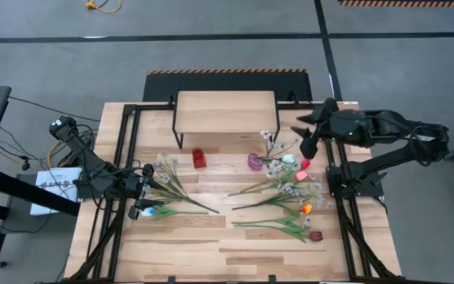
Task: Pick and place flowers into a vace then onto a shelf
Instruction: Put the dark red tulip into the red vase
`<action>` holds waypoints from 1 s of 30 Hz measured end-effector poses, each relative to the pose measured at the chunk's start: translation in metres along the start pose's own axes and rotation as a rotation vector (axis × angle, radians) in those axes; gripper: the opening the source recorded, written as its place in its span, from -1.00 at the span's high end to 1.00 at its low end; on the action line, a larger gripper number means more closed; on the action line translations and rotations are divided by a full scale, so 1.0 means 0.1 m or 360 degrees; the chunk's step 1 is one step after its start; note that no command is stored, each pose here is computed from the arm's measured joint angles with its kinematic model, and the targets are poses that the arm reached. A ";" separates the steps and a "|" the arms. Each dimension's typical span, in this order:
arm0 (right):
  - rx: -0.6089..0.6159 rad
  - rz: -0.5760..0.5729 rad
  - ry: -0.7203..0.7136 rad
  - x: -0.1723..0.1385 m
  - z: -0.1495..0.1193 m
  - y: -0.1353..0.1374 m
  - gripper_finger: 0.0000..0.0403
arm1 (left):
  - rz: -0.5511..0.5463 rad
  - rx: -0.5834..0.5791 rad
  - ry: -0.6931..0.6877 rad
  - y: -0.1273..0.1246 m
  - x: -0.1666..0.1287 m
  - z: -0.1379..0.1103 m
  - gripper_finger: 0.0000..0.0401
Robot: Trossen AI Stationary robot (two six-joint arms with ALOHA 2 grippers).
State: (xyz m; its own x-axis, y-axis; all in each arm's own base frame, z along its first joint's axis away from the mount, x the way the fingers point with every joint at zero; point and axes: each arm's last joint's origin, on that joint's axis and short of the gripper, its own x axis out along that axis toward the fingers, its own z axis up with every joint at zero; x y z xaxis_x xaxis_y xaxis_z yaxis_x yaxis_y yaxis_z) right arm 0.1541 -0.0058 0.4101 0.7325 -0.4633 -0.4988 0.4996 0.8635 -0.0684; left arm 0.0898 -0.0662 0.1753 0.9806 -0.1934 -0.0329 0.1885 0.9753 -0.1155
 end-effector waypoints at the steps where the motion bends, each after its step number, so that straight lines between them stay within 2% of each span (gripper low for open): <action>1: -0.0015 -0.0037 -0.0038 -0.02 0.03 -0.01 0.18 | 0.0000 0.0000 -0.0001 0.00 0.00 0.00 -0.02; 6: -0.0018 -0.0033 -0.0278 -0.07 0.21 0.00 0.23 | -0.0001 -0.0007 -0.0010 0.00 0.00 0.01 -0.02; 12: -0.0077 0.0267 -0.0469 -0.05 0.36 0.22 0.31 | -0.0004 -0.0027 -0.0040 0.00 0.00 0.03 -0.02; 18: -0.0244 0.0505 -0.0293 0.12 0.26 0.60 0.35 | -0.0003 -0.0047 -0.0069 0.00 0.00 0.05 -0.02; 25: -0.0485 0.0708 0.0045 0.31 -0.03 1.16 0.36 | -0.0003 -0.0047 -0.0070 0.00 0.00 0.05 -0.02; 30: -0.0488 0.0757 0.0184 0.34 -0.19 1.43 0.36 | -0.0003 -0.0045 -0.0067 0.00 0.00 0.05 -0.02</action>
State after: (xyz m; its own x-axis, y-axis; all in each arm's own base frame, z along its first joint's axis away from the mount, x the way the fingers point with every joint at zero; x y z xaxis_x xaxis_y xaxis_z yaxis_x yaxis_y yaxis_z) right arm 0.2421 0.1058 0.3666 0.7798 -0.0002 -0.6261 -0.0416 0.9978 -0.0522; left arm 0.0899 -0.0662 0.1799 0.9817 -0.1903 0.0094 0.1896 0.9713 -0.1436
